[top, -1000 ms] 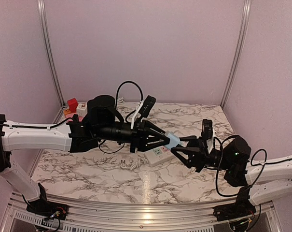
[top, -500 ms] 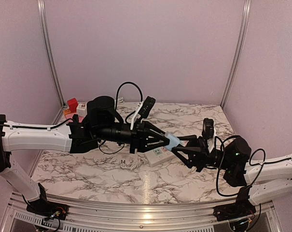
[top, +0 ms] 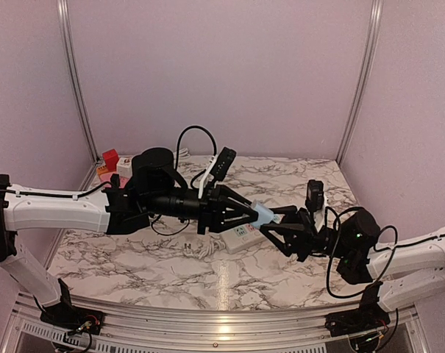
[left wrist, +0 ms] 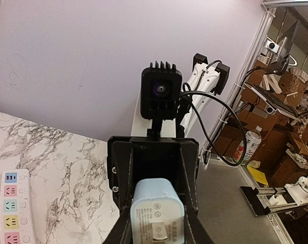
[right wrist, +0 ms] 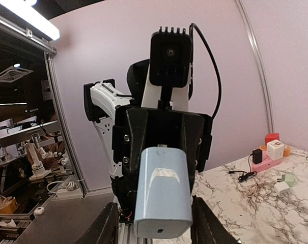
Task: Insert the plug
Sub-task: Pass from the left arm to the right
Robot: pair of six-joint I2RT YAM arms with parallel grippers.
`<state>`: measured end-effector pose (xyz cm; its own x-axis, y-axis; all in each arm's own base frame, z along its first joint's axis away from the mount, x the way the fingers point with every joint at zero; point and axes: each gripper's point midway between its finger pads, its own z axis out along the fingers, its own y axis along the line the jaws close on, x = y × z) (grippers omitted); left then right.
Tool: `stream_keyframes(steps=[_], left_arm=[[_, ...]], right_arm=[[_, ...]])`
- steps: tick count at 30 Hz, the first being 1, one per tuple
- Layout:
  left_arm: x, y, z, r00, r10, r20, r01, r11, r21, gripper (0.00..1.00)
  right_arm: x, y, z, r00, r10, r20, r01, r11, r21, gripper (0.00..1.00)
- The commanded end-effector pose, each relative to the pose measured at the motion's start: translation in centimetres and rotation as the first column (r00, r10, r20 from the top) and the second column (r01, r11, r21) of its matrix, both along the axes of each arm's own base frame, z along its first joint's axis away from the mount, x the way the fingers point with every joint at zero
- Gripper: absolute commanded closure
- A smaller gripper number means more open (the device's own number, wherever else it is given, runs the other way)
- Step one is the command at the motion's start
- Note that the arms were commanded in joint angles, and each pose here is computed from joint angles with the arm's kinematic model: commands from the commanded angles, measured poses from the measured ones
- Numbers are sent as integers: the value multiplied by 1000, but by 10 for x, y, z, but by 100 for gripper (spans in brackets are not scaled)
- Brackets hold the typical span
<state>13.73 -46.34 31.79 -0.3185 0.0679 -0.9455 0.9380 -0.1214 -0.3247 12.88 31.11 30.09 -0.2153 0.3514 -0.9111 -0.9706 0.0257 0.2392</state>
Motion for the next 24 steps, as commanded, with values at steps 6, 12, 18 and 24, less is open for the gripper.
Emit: stream_keyframes(steps=[6, 12, 18, 24], left_arm=[[-8, 6, 19, 999, -16, 35, 18, 998, -62, 99], [-6, 5, 18, 1000, -7, 29, 9, 998, -59, 86], [4, 6, 15, 998, 60, 1, -60, 997, -52, 33], [12, 9, 21, 992, 113, -54, -116, 992, -55, 1]], right_arm=[[2, -2, 24, 999, -4, 33, 2, 998, 62, 62], [-3, 2, 25, 998, 41, 37, -43, 997, 63, 96], [-1, 1, 25, 999, 30, 30, -32, 997, 69, 100], [19, -1, 13, 996, -92, -16, 92, 996, -3, 100]])
